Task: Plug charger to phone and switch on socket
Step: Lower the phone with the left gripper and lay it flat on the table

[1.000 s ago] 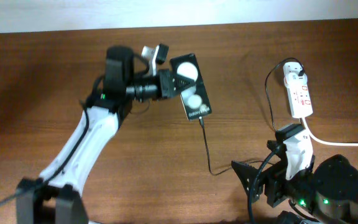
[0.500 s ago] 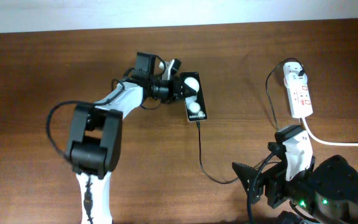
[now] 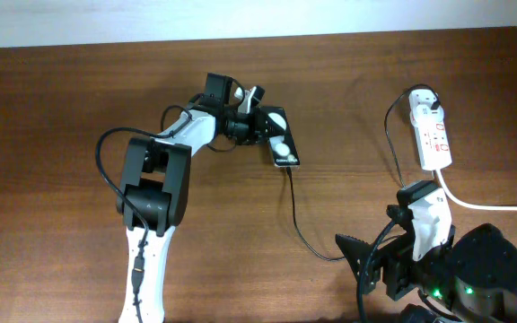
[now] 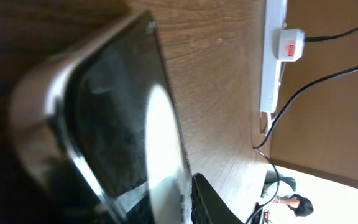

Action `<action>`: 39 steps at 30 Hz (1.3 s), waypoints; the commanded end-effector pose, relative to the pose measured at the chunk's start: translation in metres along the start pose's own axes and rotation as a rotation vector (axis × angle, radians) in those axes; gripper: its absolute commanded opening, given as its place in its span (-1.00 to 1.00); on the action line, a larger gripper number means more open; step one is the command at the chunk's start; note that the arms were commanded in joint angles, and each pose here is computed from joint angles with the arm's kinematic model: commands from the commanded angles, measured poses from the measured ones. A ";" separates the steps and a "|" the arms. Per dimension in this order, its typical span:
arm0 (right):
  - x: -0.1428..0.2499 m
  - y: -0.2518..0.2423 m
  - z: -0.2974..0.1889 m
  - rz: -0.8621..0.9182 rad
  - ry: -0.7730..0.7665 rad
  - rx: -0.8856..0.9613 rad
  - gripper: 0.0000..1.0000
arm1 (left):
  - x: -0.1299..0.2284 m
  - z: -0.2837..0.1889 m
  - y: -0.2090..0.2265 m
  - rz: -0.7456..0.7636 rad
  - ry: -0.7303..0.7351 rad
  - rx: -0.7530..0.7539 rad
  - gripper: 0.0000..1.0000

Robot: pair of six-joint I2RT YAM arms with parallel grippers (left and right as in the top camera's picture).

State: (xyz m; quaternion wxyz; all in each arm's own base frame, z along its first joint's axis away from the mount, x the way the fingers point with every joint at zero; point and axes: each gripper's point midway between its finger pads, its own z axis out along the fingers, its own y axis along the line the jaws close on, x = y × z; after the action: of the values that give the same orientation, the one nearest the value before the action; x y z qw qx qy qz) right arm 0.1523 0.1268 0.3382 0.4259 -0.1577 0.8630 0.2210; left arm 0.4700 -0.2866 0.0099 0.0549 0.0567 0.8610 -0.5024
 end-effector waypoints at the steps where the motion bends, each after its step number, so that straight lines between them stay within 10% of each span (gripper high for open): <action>1: -0.004 -0.001 -0.002 0.007 -0.013 0.008 0.97 | 0.000 0.004 0.010 -0.001 0.002 -0.020 -0.53; 14: -0.004 -0.001 -0.002 0.007 -0.013 0.008 0.97 | 0.028 -0.013 0.084 0.076 0.076 -0.427 -0.20; 29: -0.004 -0.001 -0.002 0.007 -0.013 0.008 0.97 | 0.012 -0.050 0.116 0.118 0.036 -0.520 0.09; 38: -0.004 -0.001 -0.002 0.007 -0.013 0.008 0.97 | 0.045 -0.062 0.126 0.231 0.207 -0.543 0.64; 39: -0.004 -0.001 -0.002 0.007 -0.013 0.008 0.97 | 0.047 -0.066 0.132 0.223 0.221 -0.584 0.99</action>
State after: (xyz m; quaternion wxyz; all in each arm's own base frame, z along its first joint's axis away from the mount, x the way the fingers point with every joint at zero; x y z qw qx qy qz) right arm 0.1523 0.1268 0.3382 0.4260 -0.1579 0.8630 0.2209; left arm 0.4814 -0.2112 0.0163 0.1337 0.1986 0.9107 -0.3365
